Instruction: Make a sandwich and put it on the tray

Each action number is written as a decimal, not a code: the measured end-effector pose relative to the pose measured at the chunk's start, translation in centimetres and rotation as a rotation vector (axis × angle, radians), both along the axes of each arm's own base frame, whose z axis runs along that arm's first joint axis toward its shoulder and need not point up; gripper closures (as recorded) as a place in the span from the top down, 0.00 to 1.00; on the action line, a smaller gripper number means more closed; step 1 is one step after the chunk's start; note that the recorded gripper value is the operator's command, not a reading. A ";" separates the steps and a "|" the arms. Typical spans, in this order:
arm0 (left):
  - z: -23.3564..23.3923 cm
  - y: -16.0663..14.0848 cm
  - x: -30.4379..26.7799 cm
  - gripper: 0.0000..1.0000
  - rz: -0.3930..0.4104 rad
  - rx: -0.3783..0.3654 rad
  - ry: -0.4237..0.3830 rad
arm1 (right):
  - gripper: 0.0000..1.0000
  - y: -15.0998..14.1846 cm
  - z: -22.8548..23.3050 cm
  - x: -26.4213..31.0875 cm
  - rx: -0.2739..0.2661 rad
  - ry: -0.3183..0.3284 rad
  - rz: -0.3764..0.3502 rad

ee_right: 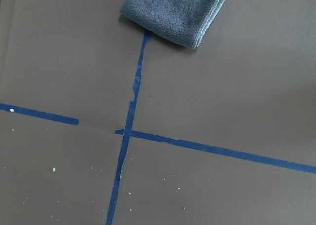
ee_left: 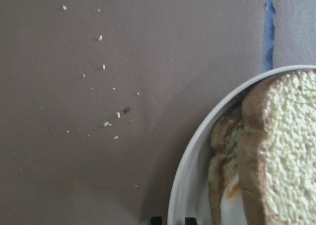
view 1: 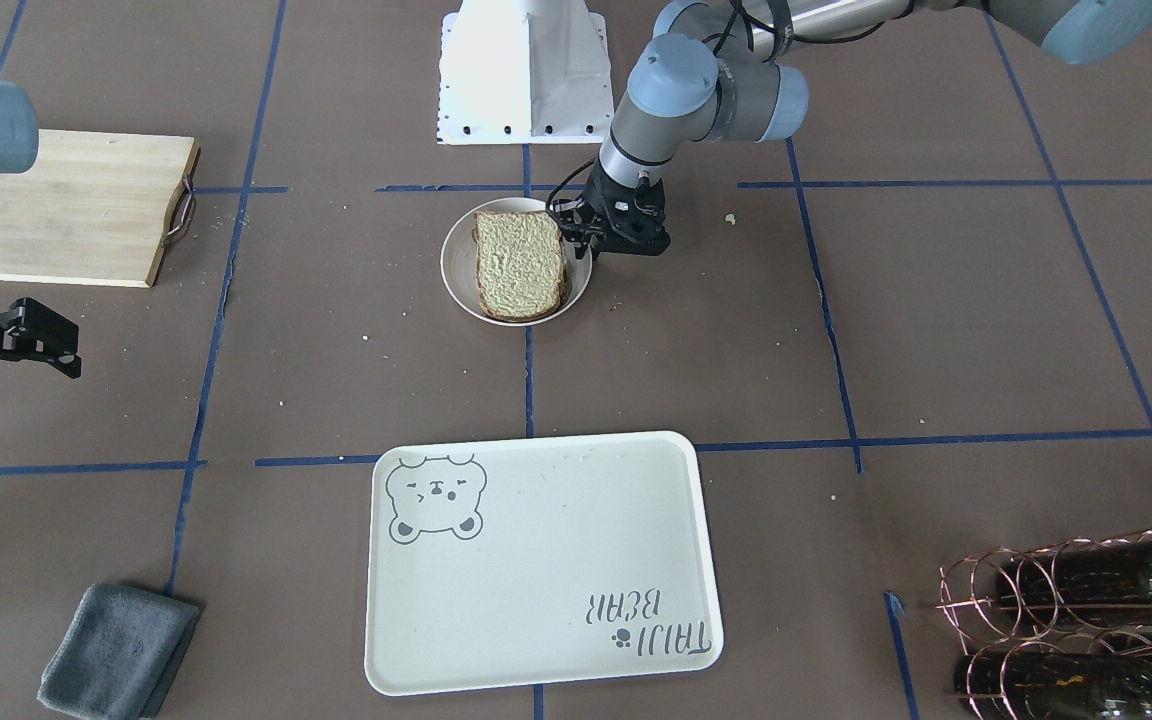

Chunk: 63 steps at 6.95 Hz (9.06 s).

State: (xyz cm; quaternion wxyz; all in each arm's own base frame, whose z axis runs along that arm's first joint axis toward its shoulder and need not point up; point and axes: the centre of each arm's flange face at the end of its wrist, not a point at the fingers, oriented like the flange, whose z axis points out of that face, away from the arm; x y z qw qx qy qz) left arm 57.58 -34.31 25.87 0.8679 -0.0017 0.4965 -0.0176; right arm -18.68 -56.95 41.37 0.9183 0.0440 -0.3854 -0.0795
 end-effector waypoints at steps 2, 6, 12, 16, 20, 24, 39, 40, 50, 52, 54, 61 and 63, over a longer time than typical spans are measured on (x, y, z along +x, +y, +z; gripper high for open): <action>-0.3 0.0 -0.3 0.00 -0.001 0.008 0.021 | 1.00 0.2 0.9 1.0 0.006 0.001 -0.009; -1.7 -3.0 -3.2 0.00 -0.050 0.022 0.100 | 1.00 0.1 4.5 5.1 0.035 0.027 -0.039; -3.8 -17.5 -6.1 0.00 -0.355 -0.375 0.144 | 1.00 3.4 18.4 17.3 0.046 0.090 -0.124; -2.0 -24.0 -2.4 0.00 -0.574 -0.589 0.174 | 1.00 3.7 19.8 18.7 0.038 0.085 -0.115; -1.3 -26.7 -0.5 0.99 -0.646 -0.617 0.185 | 1.00 3.9 20.0 19.4 0.007 0.079 -0.079; -0.5 -24.8 -6.4 1.00 -0.574 -0.470 0.227 | 1.00 3.7 19.7 19.6 -0.001 0.078 -0.060; 26.7 -17.9 -58.5 1.00 0.096 0.440 -0.394 | 1.00 9.6 23.6 27.4 -0.114 -0.029 0.214; 29.0 -17.8 -59.7 1.00 0.103 0.404 -0.386 | 1.00 9.6 23.5 27.3 -0.112 -0.035 0.213; 35.7 -14.2 -64.8 1.00 0.052 0.099 -0.266 | 1.00 10.1 24.0 27.0 -0.136 -0.080 0.209; 36.5 -13.3 -65.2 1.00 0.039 0.079 -0.229 | 1.00 10.2 24.0 27.0 -0.136 -0.087 0.207; 36.6 -13.0 -65.2 1.00 0.037 0.071 -0.219 | 1.00 10.2 24.0 27.0 -0.134 -0.086 0.206; 36.8 -13.0 -65.1 1.00 0.036 0.064 -0.221 | 1.00 10.3 24.1 27.0 -0.132 -0.078 0.207; 36.8 -13.0 -65.1 1.00 0.036 0.064 -0.221 | 1.00 10.3 24.2 27.0 -0.133 -0.078 0.207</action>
